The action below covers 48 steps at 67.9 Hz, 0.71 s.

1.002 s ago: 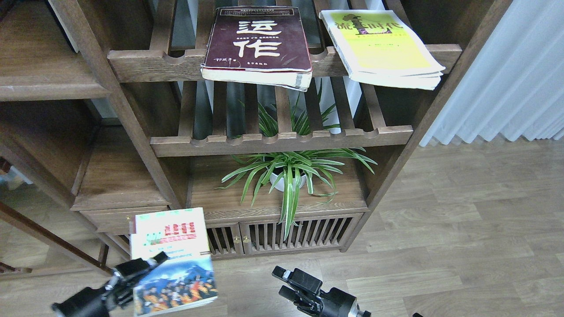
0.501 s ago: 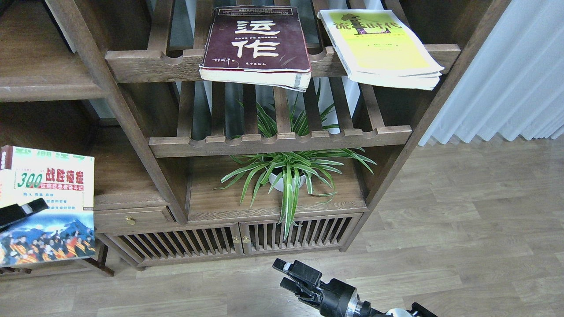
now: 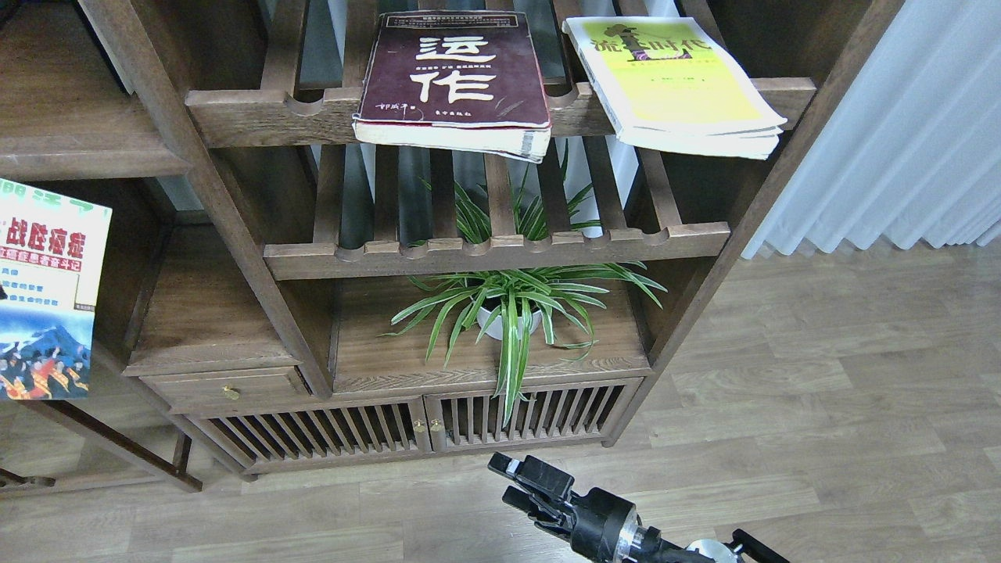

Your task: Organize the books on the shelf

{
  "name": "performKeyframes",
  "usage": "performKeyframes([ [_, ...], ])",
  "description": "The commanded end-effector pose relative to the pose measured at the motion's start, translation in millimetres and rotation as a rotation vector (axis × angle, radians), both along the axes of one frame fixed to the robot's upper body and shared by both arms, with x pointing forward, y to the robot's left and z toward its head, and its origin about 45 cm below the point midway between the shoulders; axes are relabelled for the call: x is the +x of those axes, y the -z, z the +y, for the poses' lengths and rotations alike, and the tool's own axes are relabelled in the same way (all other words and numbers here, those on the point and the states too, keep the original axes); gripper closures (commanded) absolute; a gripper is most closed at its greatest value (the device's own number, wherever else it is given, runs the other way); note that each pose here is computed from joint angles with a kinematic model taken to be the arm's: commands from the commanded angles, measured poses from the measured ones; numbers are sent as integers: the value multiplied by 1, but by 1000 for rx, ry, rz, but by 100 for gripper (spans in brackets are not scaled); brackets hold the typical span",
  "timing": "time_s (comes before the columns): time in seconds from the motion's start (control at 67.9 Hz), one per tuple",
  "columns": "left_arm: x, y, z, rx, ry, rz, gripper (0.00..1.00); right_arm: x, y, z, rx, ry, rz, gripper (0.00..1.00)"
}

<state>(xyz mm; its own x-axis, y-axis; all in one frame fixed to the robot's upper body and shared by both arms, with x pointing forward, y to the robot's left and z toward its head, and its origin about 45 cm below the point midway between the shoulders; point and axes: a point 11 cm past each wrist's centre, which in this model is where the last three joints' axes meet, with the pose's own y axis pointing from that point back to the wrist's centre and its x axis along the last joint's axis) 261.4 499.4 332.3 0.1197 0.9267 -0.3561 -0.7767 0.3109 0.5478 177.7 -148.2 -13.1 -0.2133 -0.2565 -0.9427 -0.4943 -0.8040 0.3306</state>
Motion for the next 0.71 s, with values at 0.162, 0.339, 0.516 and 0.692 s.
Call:
performKeyframes([
  [0.162,27,-65,19,49,-41,-196,100,0,2,-2,-9,2,6,0],
  [0.339,39,-107,16,66,-15,-286,100,1,2,-2,-7,3,4,0],
  [0.516,45,-128,6,85,34,-303,100,0,2,-3,-7,5,5,0],
  [0.692,49,-141,13,125,26,-327,100,-1,3,-3,-7,6,8,0],
])
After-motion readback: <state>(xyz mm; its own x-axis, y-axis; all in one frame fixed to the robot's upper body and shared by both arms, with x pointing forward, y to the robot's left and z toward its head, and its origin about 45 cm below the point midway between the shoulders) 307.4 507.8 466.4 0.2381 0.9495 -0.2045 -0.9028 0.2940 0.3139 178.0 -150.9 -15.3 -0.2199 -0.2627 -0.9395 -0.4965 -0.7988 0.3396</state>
